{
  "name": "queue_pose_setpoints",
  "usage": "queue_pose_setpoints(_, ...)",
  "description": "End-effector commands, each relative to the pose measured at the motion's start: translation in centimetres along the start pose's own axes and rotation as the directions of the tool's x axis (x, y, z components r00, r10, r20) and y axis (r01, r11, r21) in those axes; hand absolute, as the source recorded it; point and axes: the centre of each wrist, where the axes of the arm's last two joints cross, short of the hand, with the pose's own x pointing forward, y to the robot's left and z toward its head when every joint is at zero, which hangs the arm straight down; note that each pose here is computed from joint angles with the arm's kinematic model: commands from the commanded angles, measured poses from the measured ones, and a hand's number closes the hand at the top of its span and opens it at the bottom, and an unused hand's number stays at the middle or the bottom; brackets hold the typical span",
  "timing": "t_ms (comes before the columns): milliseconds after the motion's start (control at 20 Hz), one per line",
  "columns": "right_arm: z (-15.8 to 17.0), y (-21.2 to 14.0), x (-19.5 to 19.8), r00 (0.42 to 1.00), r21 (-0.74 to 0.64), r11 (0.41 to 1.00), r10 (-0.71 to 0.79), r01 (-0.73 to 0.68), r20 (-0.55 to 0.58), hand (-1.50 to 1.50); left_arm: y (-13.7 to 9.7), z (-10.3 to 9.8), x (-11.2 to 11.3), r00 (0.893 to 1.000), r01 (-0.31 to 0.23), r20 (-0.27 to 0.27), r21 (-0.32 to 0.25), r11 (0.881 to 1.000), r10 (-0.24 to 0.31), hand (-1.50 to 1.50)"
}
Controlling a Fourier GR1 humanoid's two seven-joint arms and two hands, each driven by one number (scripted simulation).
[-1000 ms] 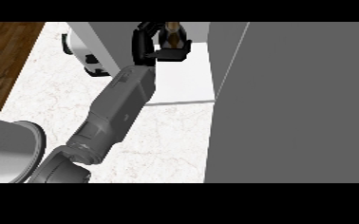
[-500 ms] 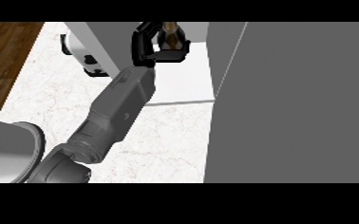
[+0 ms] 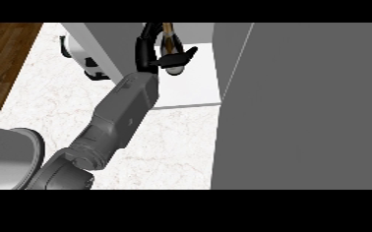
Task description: Pick up the wine, place it into the cabinet and close the cabinet
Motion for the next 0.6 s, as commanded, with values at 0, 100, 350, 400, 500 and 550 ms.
queue_pose_setpoints(0, 0.3, 0.2, 0.8, 1.0, -0.004, 1.0, -0.015, 0.015, 0.022, -1.5, 2.0, 1.1, -2.0, 0.998, 0.058, -0.006, 0.019, 0.998, -0.058, -1.5)
queue_pose_setpoints(100, 1.2, -1.2, 0.8, 0.999, -0.007, 1.0, -0.019, 0.019, 0.028, -1.5, 2.0, -0.8, -0.1, 0.997, 0.076, -0.024, 0.027, 0.997, -0.076, -1.5)
queue_pose_setpoints(350, 1.2, -0.6, 1.3, 1.0, 0.009, 1.0, -0.007, 0.006, 0.022, -1.5, 1.1, 1.4, -2.0, 0.991, 0.135, -0.022, -0.007, 0.991, -0.135, -1.5)
queue_pose_setpoints(400, 0.7, -0.2, 1.3, 0.999, 0.003, 1.0, -0.02, 0.02, 0.03, -1.5, 2.3, 0.3, -1.4, 0.992, 0.122, -0.015, 0.001, 0.993, -0.122, -1.5)
queue_pose_setpoints(500, 0.2, 0.4, 0.8, 0.999, 0.01, 1.0, -0.019, 0.018, 0.03, -1.5, 3.0, 0.5, -1.8, 0.991, 0.131, -0.017, 0.027, 0.991, -0.131, -1.5)
queue_pose_setpoints(550, 0.0, -0.3, 1.0, 0.998, 0.004, 1.0, -0.025, 0.025, 0.05, -1.5, 2.2, 1.1, -2.1, 0.99, 0.144, -0.001, 0.041, 0.989, -0.144, -1.5)
